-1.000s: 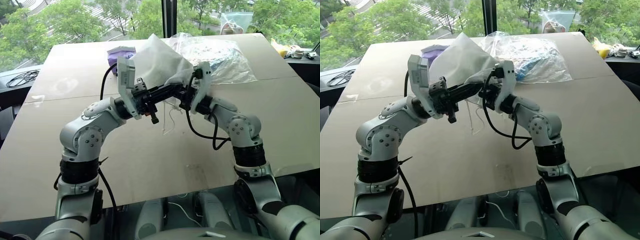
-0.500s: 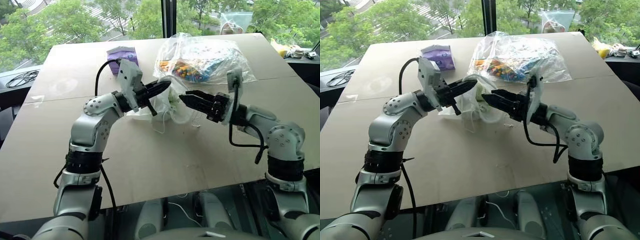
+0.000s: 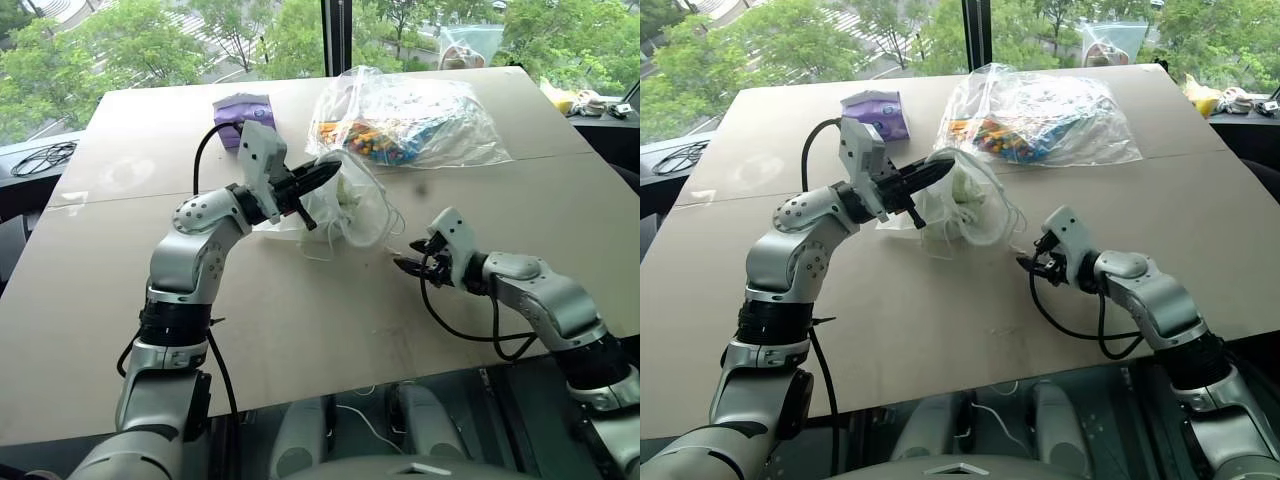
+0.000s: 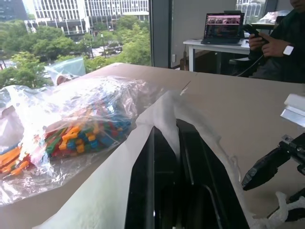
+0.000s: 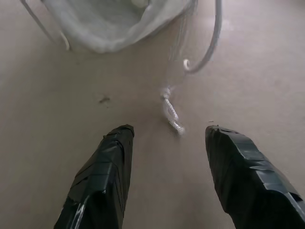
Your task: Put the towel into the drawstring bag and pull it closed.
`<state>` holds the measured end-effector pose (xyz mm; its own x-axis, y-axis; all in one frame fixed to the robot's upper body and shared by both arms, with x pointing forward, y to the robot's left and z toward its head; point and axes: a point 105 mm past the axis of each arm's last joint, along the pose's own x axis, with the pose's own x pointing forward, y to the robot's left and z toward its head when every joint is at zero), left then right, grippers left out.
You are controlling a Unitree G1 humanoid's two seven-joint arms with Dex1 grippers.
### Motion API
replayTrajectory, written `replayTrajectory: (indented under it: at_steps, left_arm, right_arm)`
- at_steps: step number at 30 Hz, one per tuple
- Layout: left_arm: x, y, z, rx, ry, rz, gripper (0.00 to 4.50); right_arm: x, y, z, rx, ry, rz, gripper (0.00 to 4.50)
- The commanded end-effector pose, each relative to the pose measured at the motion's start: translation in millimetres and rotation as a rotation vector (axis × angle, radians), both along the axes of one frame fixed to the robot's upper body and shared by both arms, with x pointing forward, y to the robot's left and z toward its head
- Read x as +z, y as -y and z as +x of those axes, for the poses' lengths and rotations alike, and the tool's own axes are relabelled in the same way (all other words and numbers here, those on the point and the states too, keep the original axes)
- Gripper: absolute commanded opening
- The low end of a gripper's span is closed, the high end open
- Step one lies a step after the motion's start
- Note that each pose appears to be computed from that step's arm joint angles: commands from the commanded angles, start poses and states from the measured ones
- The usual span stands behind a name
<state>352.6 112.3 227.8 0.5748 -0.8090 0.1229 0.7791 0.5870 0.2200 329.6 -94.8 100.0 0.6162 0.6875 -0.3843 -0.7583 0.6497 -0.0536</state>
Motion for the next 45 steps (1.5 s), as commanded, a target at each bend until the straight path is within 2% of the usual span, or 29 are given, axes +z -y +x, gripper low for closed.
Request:
replayTrajectory:
  at_steps: [1,10,16,18,19,22,25,28,32,35,37,39,42,45]
  left_arm:
    - [16.7,1.5,-4.4,0.001,0.065,-0.009,0.0]
    - [16.9,0.6,-4.7,0.008,0.065,-0.007,0.0]
    - [16.0,0.0,-5.0,0.012,0.063,-0.006,0.0]
    - [15.3,-0.7,-4.8,0.015,0.061,-0.005,0.0]
    - [15.0,-0.8,-4.6,0.016,0.061,-0.005,0.0]
    - [15.0,-1.4,-3.3,0.027,0.057,-0.012,0.0]
    - [21.9,-0.1,-7.0,-0.011,0.042,-0.079,0.0]
    - [25.2,-3.0,-4.9,0.016,0.048,-0.084,0.82]
    - [45.5,-22.0,-1.8,0.101,0.072,-0.117,2.5]
    - [68.7,-33.9,-13.7,0.07,0.088,-0.179,2.5]
    - [73.6,-52.4,-20.4,0.076,0.065,-0.191,2.5]
    - [68.1,-68.0,-24.1,0.093,0.025,-0.173,2.5]
    - [45.1,-86.0,-29.9,0.133,-0.047,-0.095,2.5]
    - [18.7,-75.0,-47.7,0.059,-0.135,-0.007,2.5]
  right_arm:
    - [12.0,-11.3,11.1,0.004,0.093,0.009,3.89]
    - [10.1,-33.2,23.6,0.003,0.111,0.087,3.89]
    - [5.8,-34.1,20.8,0.023,0.096,0.092,1.33]
    - [4.5,-31.9,20.3,0.019,0.091,0.084,0.24]
    - [3.8,-30.3,20.3,0.016,0.09,0.078,0.02]
    - [4.4,-25.5,22.0,0.001,0.093,0.073,0.02]
    - [7.4,-21.0,26.6,-0.026,0.102,0.071,0.02]
    - [8.6,-20.3,28.2,-0.03,0.103,0.068,0.0]
    - [9.2,-23.5,26.6,-0.023,0.1,0.068,0.0]
    - [10.4,-27.3,24.3,-0.012,0.097,0.075,0.0]
    - [12.6,-32.5,23.3,-0.001,0.096,0.087,0.0]
    - [14.2,-37.0,22.5,0.008,0.095,0.099,0.0]
    - [13.5,-40.2,21.0,0.016,0.087,0.103,0.0]
    - [12.2,-40.6,20.4,0.021,0.081,0.101,0.0]
